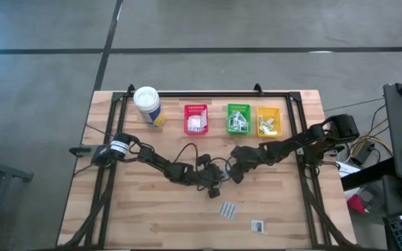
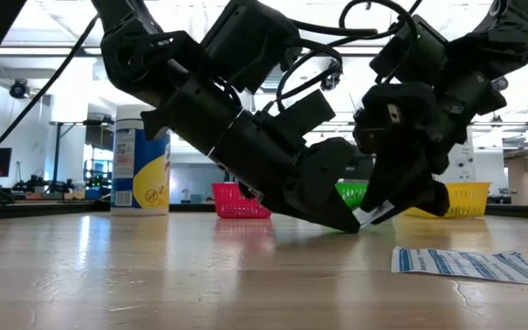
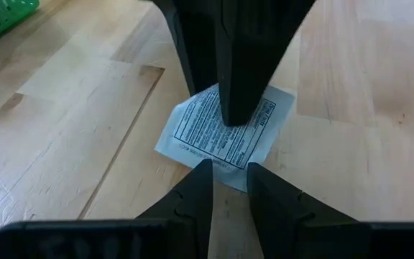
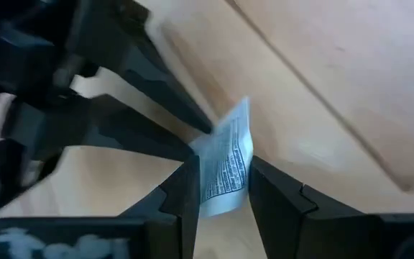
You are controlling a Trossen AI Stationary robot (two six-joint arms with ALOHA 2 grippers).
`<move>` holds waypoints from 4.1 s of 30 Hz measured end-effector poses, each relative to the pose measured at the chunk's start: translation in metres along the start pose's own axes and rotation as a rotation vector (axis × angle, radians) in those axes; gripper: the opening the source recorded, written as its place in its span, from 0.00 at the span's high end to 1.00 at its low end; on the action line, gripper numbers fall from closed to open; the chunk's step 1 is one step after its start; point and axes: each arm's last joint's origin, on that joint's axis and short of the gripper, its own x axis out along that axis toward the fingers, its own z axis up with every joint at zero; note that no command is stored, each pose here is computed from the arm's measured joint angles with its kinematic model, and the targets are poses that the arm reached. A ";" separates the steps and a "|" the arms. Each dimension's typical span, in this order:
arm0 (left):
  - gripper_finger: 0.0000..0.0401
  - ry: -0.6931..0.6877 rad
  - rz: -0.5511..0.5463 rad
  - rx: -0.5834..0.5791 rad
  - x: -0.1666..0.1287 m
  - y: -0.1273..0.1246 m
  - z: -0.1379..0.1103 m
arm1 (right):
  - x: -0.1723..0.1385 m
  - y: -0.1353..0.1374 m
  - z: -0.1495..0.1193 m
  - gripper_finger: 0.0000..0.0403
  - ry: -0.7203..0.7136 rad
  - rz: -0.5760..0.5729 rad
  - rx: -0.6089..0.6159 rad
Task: Pick & Place First Aid Supplies
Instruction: Put the alcohol pad in the green bin, then put the blue bandage in the red bin
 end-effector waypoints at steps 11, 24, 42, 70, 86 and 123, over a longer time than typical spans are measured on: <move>0.77 0.001 -0.009 -0.001 0.000 0.000 0.000 | 0.008 0.002 0.010 0.72 0.004 0.139 -0.016; 0.77 0.000 -0.010 0.017 0.000 0.000 0.000 | 0.007 -0.013 0.010 0.84 0.056 0.031 -0.020; 0.77 -0.004 -0.025 0.058 -0.016 -0.002 0.016 | -0.005 -0.011 0.011 0.98 0.072 0.034 -0.115; 0.77 -0.046 -0.397 0.022 -0.021 -0.024 0.023 | -0.116 -0.050 0.077 0.98 -0.539 -0.399 -0.090; 0.77 0.071 -0.611 -0.070 -0.004 -0.045 0.011 | -0.097 -0.074 0.093 0.97 -0.485 -0.488 -0.022; 0.77 0.124 0.010 -0.077 0.011 -0.017 0.013 | -0.106 -0.004 0.029 0.78 -0.095 0.048 -0.242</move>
